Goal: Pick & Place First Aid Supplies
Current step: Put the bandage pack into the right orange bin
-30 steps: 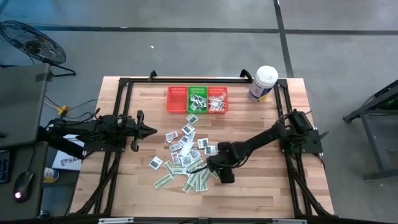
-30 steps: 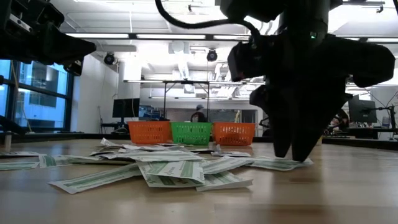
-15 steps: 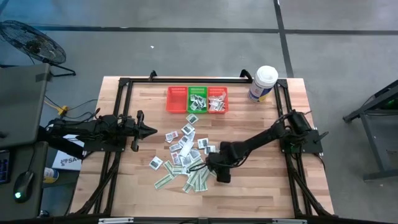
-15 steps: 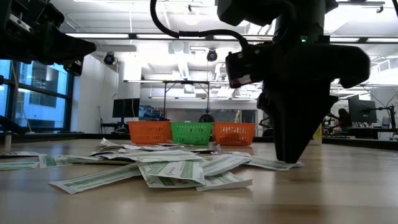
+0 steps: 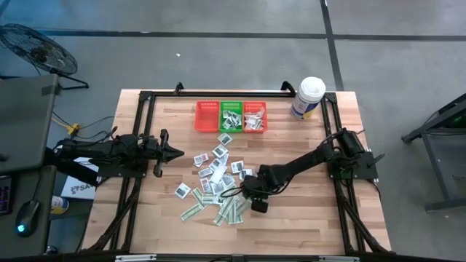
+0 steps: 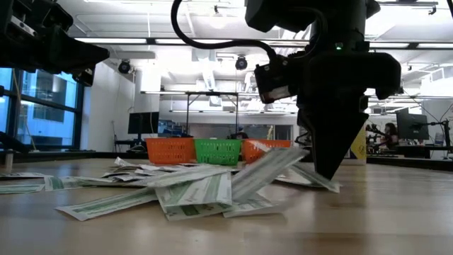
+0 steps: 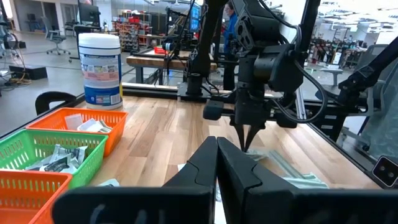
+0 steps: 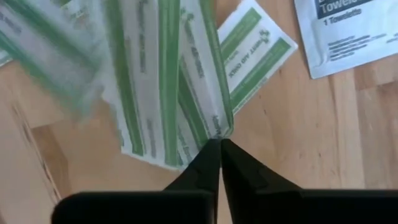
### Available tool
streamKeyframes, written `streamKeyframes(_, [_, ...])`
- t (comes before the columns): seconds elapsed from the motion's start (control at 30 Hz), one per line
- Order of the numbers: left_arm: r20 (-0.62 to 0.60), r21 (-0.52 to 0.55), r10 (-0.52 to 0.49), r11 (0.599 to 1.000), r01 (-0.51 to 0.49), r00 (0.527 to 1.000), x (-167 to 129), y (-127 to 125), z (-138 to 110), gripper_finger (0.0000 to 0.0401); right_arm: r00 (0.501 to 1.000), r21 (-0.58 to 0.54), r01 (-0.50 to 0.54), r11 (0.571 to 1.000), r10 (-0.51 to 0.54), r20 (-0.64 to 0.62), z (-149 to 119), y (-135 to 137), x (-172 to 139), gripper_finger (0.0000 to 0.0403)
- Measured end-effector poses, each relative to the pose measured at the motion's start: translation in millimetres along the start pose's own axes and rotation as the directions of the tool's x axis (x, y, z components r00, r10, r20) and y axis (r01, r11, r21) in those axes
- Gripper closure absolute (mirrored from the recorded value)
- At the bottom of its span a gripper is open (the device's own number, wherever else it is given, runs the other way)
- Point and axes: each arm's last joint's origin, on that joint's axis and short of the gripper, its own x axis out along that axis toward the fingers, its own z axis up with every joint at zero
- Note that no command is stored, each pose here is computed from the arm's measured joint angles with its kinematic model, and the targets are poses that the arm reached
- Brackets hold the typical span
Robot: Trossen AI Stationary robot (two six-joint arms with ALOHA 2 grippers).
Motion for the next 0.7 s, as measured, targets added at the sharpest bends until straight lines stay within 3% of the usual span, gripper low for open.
streamKeyframes(0.2, [0.001,0.0,0.0,1.0,0.0,1.0,0.0,0.0,0.1,0.04,0.999,0.007,-0.05,0.999,0.05,0.019,2.5,1.2,-7.4,0.0402])
streamKeyframes(0.43, [0.0,0.0,0.0,1.0,0.0,1.0,0.0,0.0,0.0,0.04,0.994,0.058,-0.03,0.998,0.023,0.11,0.9,1.3,-35.0,0.0403])
streamKeyframes(0.7, [0.0,0.0,0.0,1.0,0.0,1.0,0.0,0.0,0.0,0.04,0.964,0.152,0.093,0.984,-0.127,0.232,2.9,-5.3,-49.6,0.0402])
